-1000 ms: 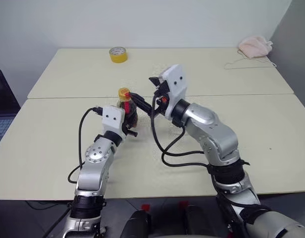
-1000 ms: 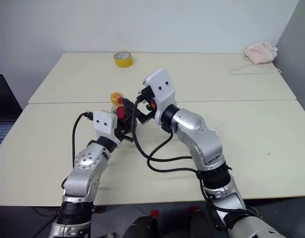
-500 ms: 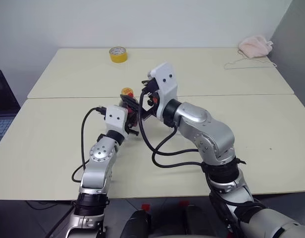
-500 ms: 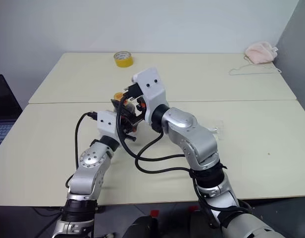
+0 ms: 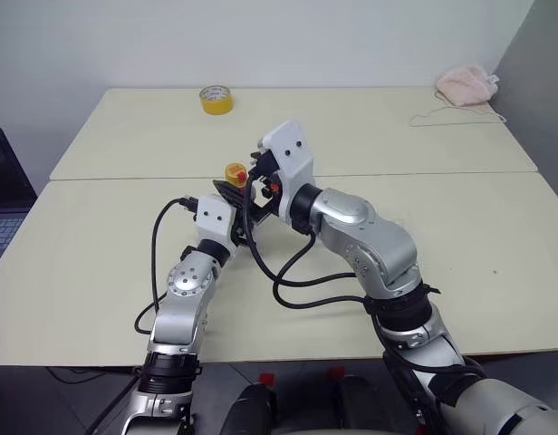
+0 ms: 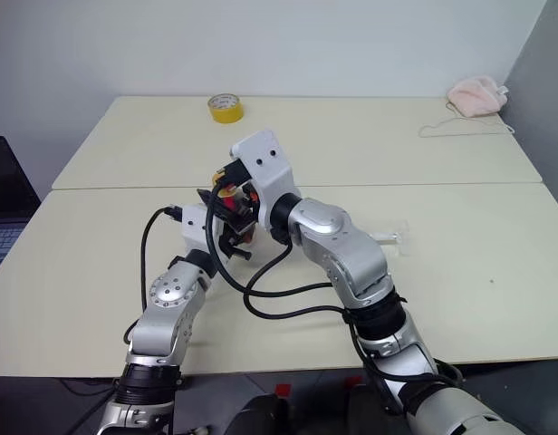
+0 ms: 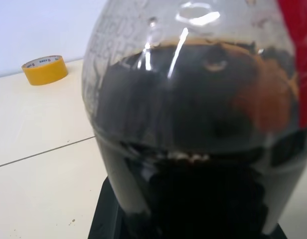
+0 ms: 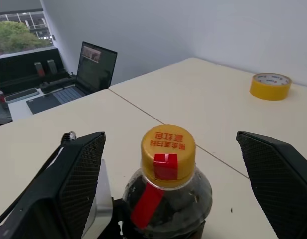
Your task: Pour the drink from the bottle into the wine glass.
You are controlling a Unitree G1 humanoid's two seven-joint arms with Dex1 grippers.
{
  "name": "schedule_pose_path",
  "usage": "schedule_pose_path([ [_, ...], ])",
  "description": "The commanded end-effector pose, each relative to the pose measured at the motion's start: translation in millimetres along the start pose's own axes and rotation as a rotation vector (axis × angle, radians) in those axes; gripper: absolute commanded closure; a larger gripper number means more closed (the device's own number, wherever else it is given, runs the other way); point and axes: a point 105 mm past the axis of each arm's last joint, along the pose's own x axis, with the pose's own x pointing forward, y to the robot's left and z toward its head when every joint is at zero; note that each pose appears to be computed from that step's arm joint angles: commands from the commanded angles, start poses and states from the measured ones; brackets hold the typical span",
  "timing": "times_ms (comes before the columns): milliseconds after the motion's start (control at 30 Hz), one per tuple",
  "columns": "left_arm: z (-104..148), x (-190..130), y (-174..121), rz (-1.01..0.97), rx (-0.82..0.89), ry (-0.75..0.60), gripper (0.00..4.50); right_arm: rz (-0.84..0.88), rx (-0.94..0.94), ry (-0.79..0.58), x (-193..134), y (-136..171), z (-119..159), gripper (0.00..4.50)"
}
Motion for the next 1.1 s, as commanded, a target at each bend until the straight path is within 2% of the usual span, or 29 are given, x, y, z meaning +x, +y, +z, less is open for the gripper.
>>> schedule_pose_path([
  [33,22,2,1,0.003,0.026,-0.089,3.60,0.008,-0.030,-0.051,2,4,15,0.00],
  [133,23,2,0,0.001,0.026,-0.091,3.60,0.000,-0.030,-0.045,3,2,14,0.00],
  [233,24,3,0,0.001,0.026,-0.094,3.60,-0.002,-0.028,-0.041,3,2,13,0.59],
  [400,25,3,0,0.001,0.025,-0.095,3.60,-0.004,-0.021,-0.046,3,1,14,2.26],
  [433,25,3,0,0.002,0.024,-0.094,3.60,-0.003,-0.019,-0.048,3,1,15,2.70],
  [500,24,3,0,0.004,0.021,-0.093,3.60,0.003,-0.018,-0.050,3,1,15,3.24],
  [800,23,-2,6,0.019,0.000,-0.078,3.60,0.109,-0.050,-0.081,1,3,14,3.24],
  [1100,20,-15,13,0.014,-0.013,-0.047,3.60,0.271,-0.195,-0.132,6,-37,9,3.24],
])
